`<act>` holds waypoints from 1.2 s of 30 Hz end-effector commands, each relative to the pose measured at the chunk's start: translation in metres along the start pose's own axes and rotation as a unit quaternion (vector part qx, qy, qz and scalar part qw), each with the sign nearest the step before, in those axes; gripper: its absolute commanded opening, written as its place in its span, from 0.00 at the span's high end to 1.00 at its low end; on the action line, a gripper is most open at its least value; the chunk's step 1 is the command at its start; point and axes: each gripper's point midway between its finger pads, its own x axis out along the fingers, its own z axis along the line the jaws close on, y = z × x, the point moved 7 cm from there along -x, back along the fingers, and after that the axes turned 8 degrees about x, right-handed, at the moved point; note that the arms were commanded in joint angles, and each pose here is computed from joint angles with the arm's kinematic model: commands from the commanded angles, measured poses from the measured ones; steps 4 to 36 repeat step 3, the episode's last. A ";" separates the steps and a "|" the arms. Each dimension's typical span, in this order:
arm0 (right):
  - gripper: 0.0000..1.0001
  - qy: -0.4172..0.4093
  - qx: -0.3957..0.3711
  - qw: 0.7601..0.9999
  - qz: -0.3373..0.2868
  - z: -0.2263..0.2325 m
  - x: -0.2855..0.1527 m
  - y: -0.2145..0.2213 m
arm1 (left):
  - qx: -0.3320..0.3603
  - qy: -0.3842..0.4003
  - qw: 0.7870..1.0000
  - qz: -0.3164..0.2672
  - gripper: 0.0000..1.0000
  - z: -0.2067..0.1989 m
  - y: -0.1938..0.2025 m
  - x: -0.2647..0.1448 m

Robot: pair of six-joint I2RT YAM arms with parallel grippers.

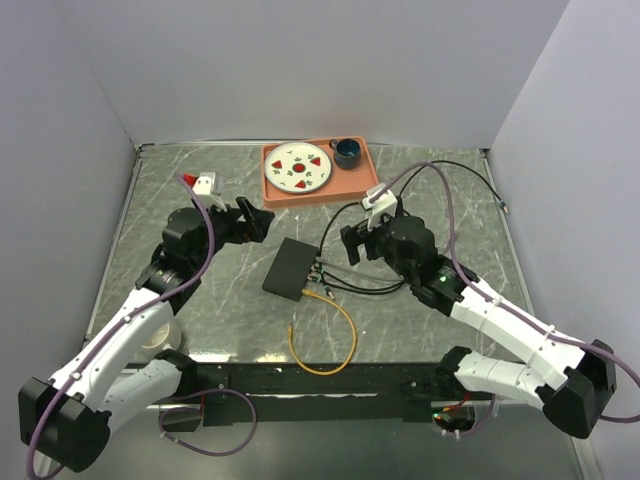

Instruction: Insert the plug into the switch port

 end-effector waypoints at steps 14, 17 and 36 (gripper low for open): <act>0.01 0.002 0.009 0.999 -0.046 -0.001 -0.007 -0.013 | 0.001 -0.032 0.998 -0.058 0.03 0.006 -0.012 -0.014; 0.01 0.002 0.009 0.999 -0.046 -0.001 -0.007 -0.013 | 0.001 -0.032 0.998 -0.058 0.03 0.006 -0.012 -0.014; 0.01 0.002 0.009 0.999 -0.046 -0.001 -0.007 -0.013 | 0.001 -0.032 0.998 -0.058 0.03 0.006 -0.012 -0.014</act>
